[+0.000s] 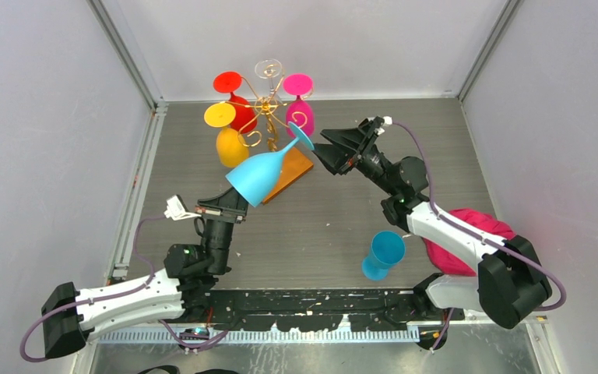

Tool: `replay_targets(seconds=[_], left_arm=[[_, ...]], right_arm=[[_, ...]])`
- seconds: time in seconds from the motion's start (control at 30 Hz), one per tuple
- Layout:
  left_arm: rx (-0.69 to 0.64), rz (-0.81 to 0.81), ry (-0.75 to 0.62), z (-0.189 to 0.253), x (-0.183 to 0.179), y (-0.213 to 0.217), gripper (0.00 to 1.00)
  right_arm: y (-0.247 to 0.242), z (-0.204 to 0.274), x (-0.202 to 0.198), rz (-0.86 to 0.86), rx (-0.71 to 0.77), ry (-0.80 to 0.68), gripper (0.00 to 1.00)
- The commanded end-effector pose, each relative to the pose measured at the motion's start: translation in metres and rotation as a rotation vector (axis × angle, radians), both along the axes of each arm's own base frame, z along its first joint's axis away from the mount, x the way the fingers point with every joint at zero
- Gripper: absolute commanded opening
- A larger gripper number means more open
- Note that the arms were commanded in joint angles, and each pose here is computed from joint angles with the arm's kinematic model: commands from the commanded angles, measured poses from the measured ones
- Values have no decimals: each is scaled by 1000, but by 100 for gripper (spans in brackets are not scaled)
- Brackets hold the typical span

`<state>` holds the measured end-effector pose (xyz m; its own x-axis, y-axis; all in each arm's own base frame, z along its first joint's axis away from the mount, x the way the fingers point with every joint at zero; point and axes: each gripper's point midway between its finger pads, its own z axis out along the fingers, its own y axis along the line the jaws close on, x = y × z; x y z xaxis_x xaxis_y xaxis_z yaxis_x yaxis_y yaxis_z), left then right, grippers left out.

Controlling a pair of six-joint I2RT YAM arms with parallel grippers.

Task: Place the wine glass upside down on the wine glass rack
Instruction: Turn the wine glass upside down at the wine rack.

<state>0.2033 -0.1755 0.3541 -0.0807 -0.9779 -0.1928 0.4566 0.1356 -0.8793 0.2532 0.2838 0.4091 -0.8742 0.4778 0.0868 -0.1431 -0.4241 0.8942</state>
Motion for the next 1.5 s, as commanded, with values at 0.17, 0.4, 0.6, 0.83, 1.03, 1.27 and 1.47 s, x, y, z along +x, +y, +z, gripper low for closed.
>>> replay_targets(seconds=[0.17, 0.4, 0.6, 0.83, 1.03, 1.27, 1.47], left_arm=[[-85, -4, -43, 20, -4, 7, 1], [-73, -18, -37, 16, -2, 0, 1], [-77, -35, -33, 13, -2, -6, 1], [-65, -51, -41, 12, -2, -12, 1], [-39, -66, -41, 13, -3, -17, 6], [20, -44, -1, 4, -2, -11, 21], [44, -18, 39, -11, -2, 1, 45]], right_arm=[[2, 6, -18, 41, 5, -44, 61], [4, 10, -20, 54, 26, -51, 60], [8, 13, -21, 71, 48, -47, 58], [12, 15, -25, 95, 81, -38, 41], [13, 19, -27, 111, 98, -38, 20], [13, 21, -31, 138, 118, -30, 1], [11, 25, -35, 151, 132, -30, 1]])
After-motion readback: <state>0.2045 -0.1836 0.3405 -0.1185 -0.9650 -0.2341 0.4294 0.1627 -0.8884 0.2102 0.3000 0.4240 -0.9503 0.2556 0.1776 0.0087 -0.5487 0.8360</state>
